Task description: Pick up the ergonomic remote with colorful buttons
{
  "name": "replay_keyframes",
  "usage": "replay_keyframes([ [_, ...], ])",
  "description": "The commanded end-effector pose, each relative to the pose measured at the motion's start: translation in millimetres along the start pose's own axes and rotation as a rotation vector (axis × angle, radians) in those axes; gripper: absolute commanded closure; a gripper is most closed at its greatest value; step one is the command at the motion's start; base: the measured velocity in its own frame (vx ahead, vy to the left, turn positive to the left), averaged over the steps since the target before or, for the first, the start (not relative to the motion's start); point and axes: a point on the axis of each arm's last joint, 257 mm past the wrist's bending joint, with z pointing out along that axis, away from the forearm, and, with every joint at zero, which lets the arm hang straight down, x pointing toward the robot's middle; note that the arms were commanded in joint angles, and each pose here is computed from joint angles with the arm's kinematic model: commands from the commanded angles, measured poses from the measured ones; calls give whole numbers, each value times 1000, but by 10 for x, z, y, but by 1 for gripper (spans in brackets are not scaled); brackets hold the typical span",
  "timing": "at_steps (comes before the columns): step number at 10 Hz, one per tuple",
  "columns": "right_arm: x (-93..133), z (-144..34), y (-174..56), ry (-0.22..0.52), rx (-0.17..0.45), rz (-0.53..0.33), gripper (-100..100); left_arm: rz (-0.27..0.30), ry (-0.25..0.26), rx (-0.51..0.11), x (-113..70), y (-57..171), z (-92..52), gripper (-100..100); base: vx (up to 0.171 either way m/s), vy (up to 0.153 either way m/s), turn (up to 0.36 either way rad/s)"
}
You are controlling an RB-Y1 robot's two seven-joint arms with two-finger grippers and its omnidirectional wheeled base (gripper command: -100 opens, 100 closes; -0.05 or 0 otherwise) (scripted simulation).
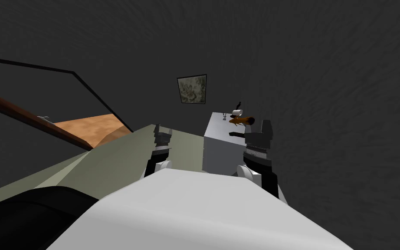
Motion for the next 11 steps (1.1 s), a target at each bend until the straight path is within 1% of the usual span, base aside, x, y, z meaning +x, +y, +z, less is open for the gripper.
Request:
replay_keyframes([
  [1, 41, -16, -2, 37, -6, -15, -100, 0, 0, 0, 0, 0, 0, 0, -22, 12, 29],
  [3, 88, -56, -17, 89, -15, -39, -100, 0, 0, 0, 0, 0, 0, 0, -58, 38, 52],
  [4, 104, -57, -15, 101, -16, -42, -100, 0, 0, 0, 1, 0, 0, 0, -53, 49, 15],
  [6, 140, -120, -48, 158, -27, -71, -100, 0, 0, 0, 1, 0, 0, 0, -66, 64, 60],
  [7, 172, -122, -46, 183, -29, -78, -100, 0, 0, 0, 1, 0, 1, 0, -63, 50, 26],
  [10, 213, -209, -101, 260, -40, -115, -100, 0, 0, 0, 0, 0, 0, 0, -58, 36, 52],
  [11, 239, -212, -101, 281, -42, -121, -100, 0, 0, 0, 1, 0, 0, 0, -51, 44, 25],
])
